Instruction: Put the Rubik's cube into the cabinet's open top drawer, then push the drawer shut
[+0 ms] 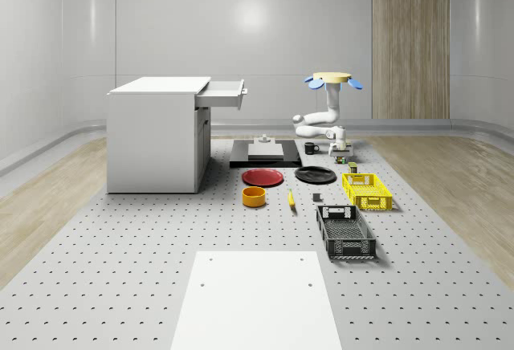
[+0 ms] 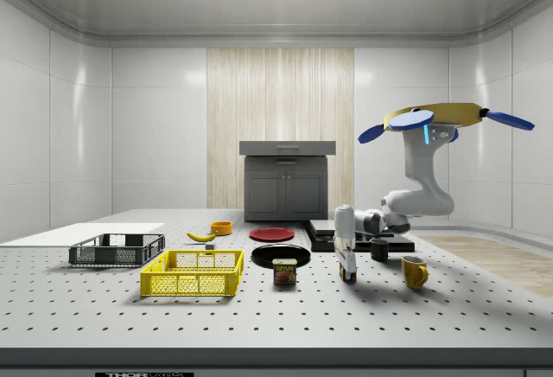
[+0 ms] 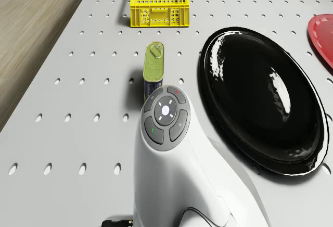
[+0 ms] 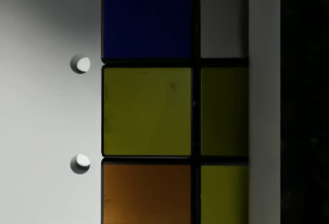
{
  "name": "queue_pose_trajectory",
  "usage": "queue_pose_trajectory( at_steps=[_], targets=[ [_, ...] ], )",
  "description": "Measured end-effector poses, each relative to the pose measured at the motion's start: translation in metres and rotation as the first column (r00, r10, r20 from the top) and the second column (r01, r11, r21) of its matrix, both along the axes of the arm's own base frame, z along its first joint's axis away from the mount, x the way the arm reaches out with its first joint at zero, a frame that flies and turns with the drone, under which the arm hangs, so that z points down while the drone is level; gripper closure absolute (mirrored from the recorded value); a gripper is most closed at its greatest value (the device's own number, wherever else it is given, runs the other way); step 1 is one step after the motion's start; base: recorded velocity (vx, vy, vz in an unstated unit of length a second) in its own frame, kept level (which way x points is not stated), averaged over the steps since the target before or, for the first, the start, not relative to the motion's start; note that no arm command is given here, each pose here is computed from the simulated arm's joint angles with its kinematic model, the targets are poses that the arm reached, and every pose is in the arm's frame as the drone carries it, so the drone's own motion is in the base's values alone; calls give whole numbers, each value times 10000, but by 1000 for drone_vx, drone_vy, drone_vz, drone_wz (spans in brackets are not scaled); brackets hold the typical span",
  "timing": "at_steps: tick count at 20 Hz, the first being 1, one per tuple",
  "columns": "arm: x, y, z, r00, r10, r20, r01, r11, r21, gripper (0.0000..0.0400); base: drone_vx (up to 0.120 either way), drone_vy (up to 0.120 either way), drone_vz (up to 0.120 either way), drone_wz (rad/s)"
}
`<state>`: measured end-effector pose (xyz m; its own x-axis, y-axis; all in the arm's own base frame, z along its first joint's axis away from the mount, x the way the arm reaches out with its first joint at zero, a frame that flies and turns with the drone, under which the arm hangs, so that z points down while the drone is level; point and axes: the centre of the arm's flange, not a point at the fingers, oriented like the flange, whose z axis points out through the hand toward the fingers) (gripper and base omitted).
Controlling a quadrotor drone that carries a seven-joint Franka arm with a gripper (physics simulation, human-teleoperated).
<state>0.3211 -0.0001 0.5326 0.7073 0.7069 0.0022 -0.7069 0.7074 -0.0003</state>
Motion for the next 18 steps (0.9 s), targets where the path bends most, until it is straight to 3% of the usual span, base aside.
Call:
queue_pose_trajectory(
  at_steps=[8, 15, 18],
  targets=[
    [-3, 1, -246, 10000, 1, -1, -1, 10000, 1, 74, 0, 0, 5, 0],
    [-4, 0, -487, 10000, 0, -3, 0, 10000, 2, 75, 0, 0, 120, 0],
    [-3, 0, -531, 10000, 0, -3, 0, 10000, 2, 75, 0, -107, 120, 0]
  ],
)
